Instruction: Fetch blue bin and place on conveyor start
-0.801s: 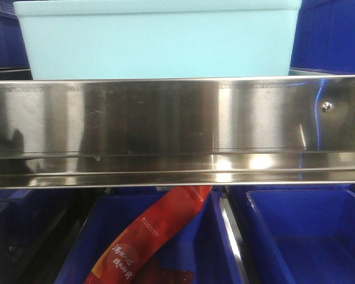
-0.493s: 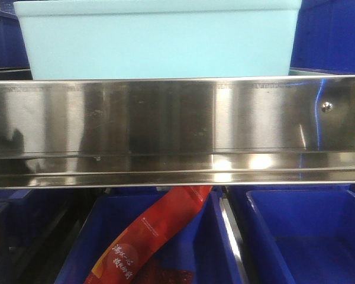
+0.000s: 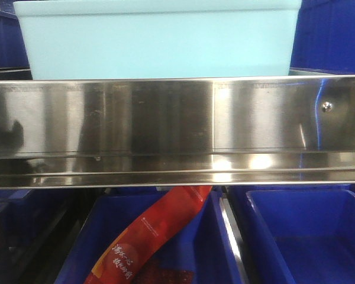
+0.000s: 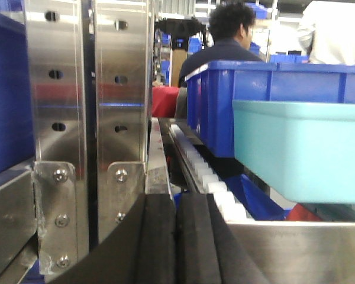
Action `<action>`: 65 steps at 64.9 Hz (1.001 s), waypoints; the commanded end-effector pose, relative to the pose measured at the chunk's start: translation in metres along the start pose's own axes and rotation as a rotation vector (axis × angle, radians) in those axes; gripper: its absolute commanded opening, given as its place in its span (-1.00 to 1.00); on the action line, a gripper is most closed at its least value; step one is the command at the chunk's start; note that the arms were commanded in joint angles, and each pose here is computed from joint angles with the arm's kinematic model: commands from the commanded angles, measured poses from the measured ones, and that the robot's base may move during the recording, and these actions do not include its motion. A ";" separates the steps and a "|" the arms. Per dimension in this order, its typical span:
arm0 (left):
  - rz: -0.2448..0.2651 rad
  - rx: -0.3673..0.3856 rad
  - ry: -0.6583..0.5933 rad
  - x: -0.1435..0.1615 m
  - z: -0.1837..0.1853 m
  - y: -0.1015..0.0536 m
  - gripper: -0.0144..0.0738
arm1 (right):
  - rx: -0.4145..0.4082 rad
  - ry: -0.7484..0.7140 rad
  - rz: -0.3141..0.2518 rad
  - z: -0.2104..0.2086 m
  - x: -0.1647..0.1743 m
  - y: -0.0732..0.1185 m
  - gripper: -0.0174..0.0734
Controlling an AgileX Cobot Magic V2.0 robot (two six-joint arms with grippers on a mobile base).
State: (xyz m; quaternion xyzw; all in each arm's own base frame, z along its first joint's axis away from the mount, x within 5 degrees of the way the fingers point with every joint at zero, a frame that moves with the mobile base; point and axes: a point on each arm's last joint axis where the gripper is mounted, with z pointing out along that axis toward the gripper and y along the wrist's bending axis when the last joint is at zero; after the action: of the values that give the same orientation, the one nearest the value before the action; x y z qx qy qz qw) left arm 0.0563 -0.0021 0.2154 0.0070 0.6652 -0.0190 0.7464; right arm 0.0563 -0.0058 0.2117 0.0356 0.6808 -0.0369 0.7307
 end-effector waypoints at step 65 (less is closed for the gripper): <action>-0.143 0.017 0.416 -0.139 0.104 -0.007 -0.92 | -0.025 0.109 0.008 0.051 -0.170 0.003 -0.98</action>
State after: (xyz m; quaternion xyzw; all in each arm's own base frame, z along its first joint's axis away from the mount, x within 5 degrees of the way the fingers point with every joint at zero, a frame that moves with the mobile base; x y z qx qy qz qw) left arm 0.1399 -0.0070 0.3631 -0.0197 0.8063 -0.0496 0.5891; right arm 0.0887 -0.0070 0.3765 0.0294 0.7186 -0.0267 0.6943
